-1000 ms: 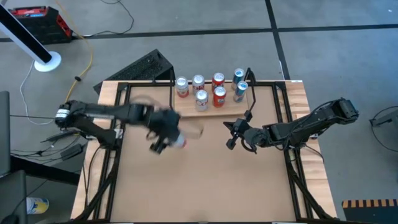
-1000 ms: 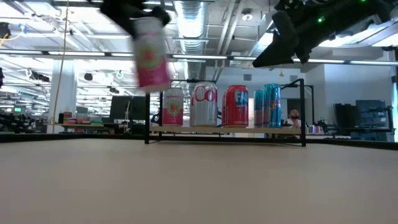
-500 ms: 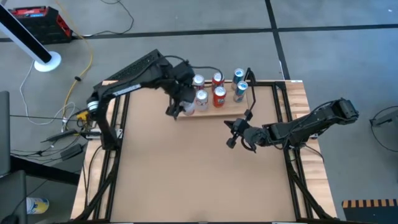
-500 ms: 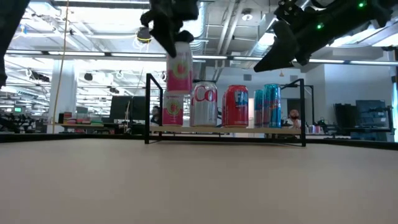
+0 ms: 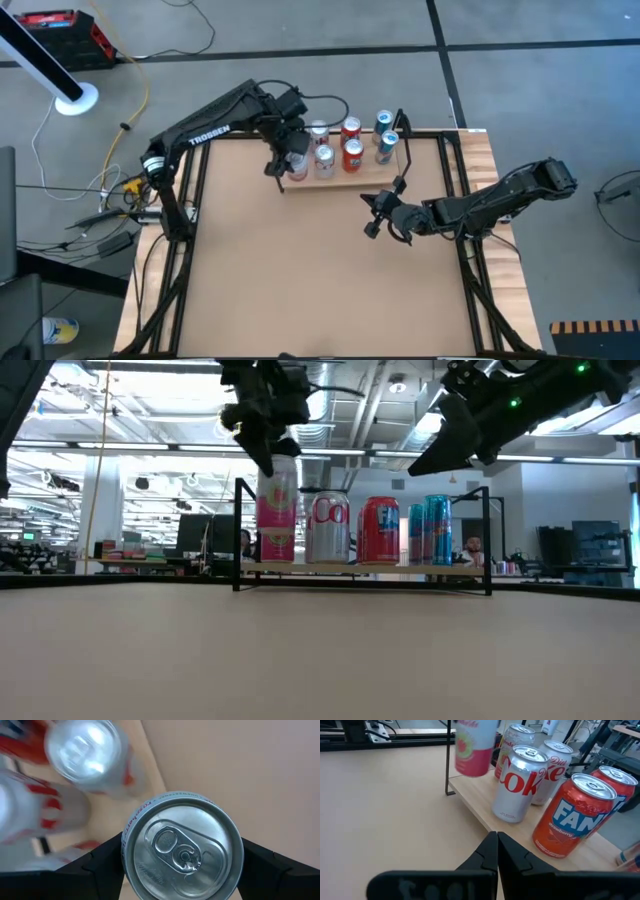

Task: Place canned beverage on shelf
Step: Put the pink and white soda can on the shelf aligned with the other pink and white soda can on the shelf, then return to Home Position

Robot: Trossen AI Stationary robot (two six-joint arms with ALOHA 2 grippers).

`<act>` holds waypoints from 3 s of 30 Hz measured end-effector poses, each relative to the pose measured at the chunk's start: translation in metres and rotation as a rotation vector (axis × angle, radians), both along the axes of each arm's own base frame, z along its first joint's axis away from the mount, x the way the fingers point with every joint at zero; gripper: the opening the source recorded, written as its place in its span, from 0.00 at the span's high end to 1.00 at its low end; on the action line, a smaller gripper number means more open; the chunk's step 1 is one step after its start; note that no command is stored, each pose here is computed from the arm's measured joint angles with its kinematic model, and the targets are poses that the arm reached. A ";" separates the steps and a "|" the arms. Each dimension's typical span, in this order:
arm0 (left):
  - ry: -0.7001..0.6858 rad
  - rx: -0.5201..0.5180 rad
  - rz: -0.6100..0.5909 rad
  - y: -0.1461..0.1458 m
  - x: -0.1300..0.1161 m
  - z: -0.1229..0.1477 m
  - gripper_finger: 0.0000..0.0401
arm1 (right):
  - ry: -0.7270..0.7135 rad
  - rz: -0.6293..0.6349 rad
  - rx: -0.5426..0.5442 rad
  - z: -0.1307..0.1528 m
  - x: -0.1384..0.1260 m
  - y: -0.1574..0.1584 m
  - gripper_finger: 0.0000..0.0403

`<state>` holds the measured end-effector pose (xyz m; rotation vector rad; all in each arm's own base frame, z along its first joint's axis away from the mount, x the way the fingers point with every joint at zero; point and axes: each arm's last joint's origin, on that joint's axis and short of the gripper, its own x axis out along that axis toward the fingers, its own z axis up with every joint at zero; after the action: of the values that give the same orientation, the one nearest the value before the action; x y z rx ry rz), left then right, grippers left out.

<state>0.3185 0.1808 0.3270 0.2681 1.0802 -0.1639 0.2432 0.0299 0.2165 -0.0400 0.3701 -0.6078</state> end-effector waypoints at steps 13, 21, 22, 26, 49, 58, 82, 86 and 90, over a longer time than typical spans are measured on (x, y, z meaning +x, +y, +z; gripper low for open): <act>-0.012 0.007 0.011 0.010 -0.001 -0.024 0.31 | -0.007 0.000 0.002 0.001 0.000 0.000 0.93; 0.001 -0.009 0.011 0.013 -0.004 -0.036 0.31 | -0.007 0.000 0.002 0.001 0.000 0.000 0.93; -0.004 -0.005 0.012 0.014 -0.003 -0.036 0.31 | -0.007 0.000 0.002 0.001 0.000 0.000 0.93; 0.006 0.017 0.040 0.015 -0.003 -0.036 0.31 | -0.007 0.000 0.002 0.001 0.000 0.000 0.93; 0.032 -0.005 0.098 0.014 -0.004 -0.037 0.24 | -0.008 0.000 0.002 0.001 0.000 0.000 0.93; 0.032 -0.005 0.098 0.014 -0.004 -0.037 0.24 | -0.008 0.000 0.002 0.001 0.000 0.000 0.93; 0.012 0.006 0.109 0.015 -0.002 -0.036 0.12 | -0.008 0.000 0.002 0.001 0.000 0.000 0.93; 0.035 0.042 0.113 0.013 -0.001 -0.036 0.12 | -0.008 0.000 0.002 0.001 0.000 0.000 0.93; 0.041 0.061 0.079 0.007 0.002 -0.029 0.12 | -0.008 0.000 0.002 0.001 0.000 0.000 0.93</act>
<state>0.3206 0.1874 0.2977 0.2774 1.1360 -0.0656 0.2434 0.0299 0.2172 -0.0356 0.3630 -0.6076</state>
